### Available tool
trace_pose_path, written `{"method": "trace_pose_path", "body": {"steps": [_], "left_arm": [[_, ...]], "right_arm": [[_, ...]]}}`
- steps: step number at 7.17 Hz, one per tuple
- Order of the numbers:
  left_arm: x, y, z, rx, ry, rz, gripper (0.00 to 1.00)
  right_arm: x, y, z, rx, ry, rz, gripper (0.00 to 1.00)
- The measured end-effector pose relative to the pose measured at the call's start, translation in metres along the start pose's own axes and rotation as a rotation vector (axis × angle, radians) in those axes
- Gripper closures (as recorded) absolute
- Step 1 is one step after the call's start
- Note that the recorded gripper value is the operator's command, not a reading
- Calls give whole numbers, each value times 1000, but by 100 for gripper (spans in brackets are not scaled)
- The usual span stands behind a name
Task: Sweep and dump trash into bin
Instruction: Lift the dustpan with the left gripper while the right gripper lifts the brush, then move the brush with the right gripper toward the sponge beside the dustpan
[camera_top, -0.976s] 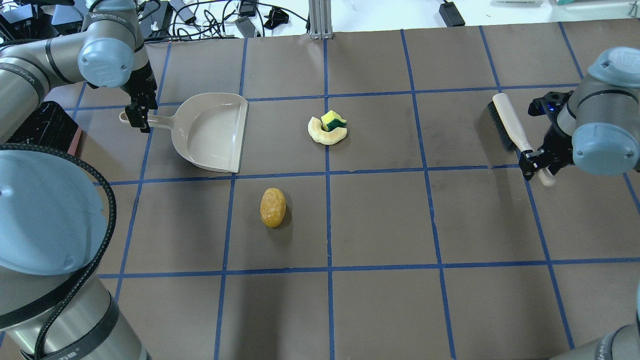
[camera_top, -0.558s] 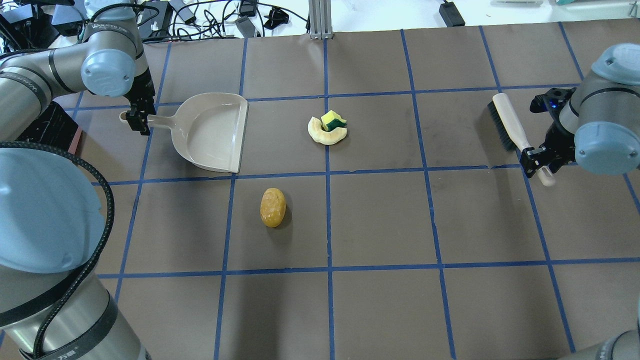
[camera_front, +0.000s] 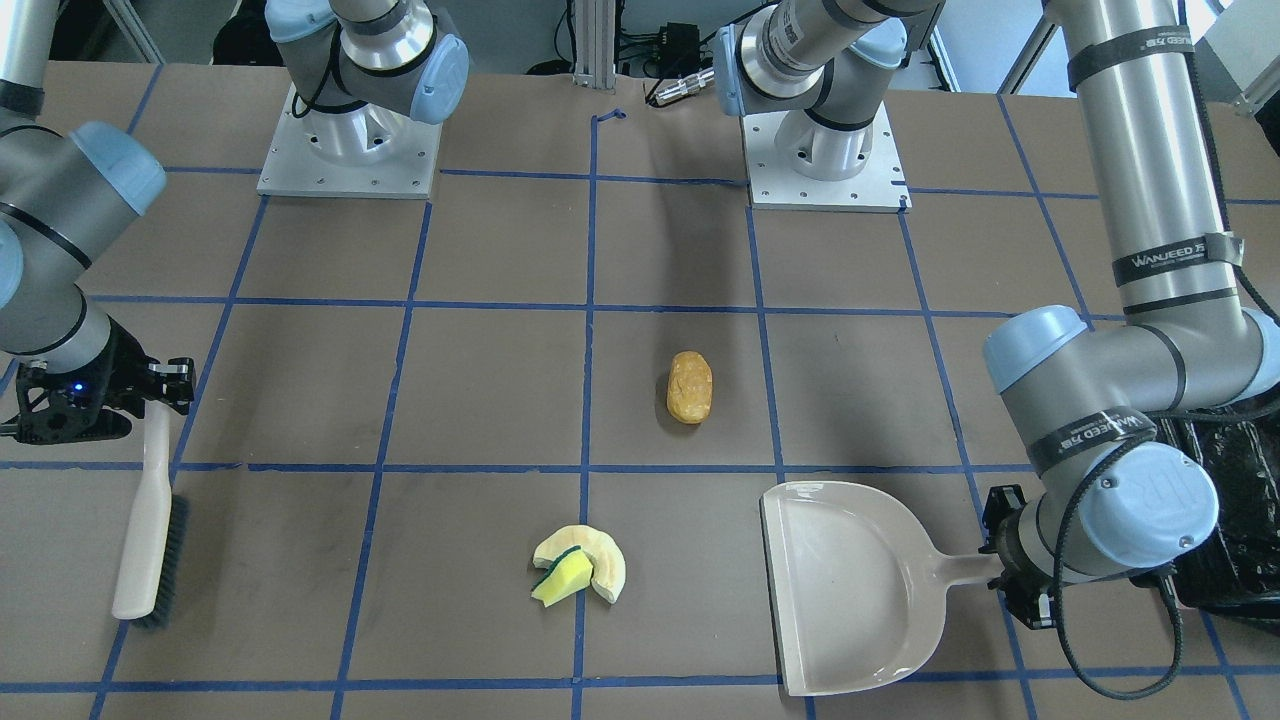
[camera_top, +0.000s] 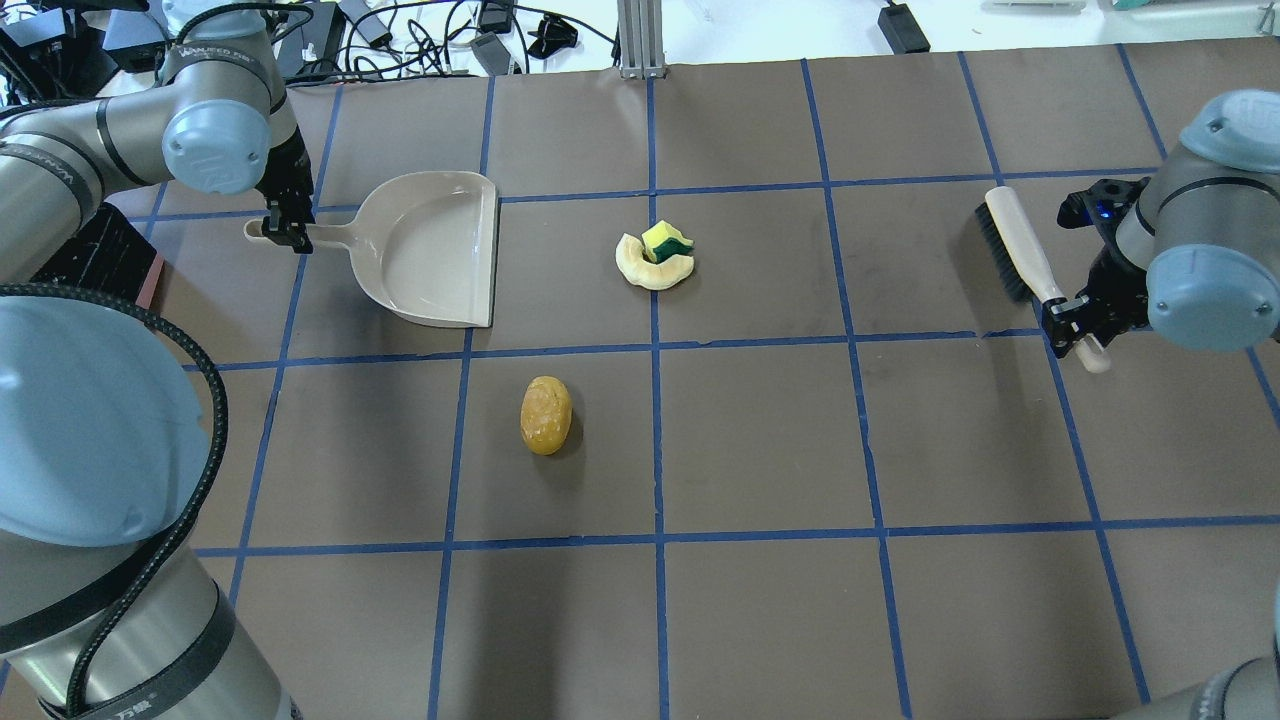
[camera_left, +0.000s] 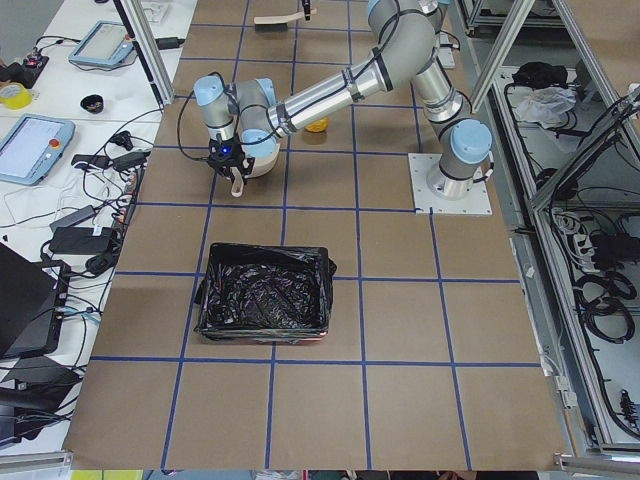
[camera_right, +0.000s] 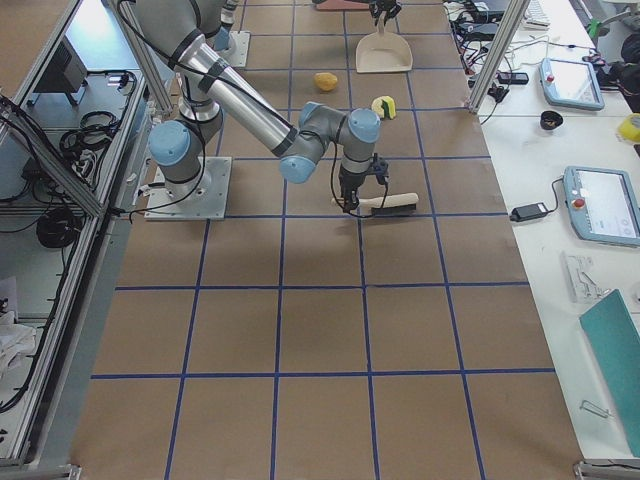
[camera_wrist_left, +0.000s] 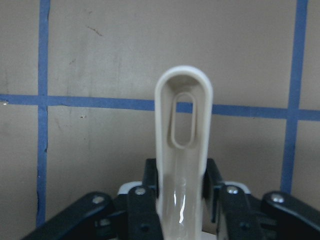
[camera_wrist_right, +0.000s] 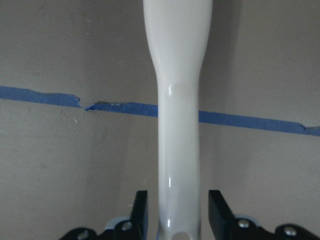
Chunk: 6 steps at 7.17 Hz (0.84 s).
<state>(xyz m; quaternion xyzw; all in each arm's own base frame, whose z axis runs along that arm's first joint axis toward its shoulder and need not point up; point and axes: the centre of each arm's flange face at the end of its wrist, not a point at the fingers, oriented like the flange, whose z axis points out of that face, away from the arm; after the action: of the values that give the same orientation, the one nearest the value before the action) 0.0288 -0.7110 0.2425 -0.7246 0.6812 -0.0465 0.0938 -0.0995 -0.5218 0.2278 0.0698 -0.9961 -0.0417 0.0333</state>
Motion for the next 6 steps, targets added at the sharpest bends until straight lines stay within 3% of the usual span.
{"method": "trace_pose_path", "body": {"steps": [3,6], "left_arm": [[13,-5,-24,5,30,-66,100],[23,22,-50,19,-19,-62,100]], "right_arm": [[0,0,-2,4,2,0,90],[-3,1,-10,17,11,10,93]]}}
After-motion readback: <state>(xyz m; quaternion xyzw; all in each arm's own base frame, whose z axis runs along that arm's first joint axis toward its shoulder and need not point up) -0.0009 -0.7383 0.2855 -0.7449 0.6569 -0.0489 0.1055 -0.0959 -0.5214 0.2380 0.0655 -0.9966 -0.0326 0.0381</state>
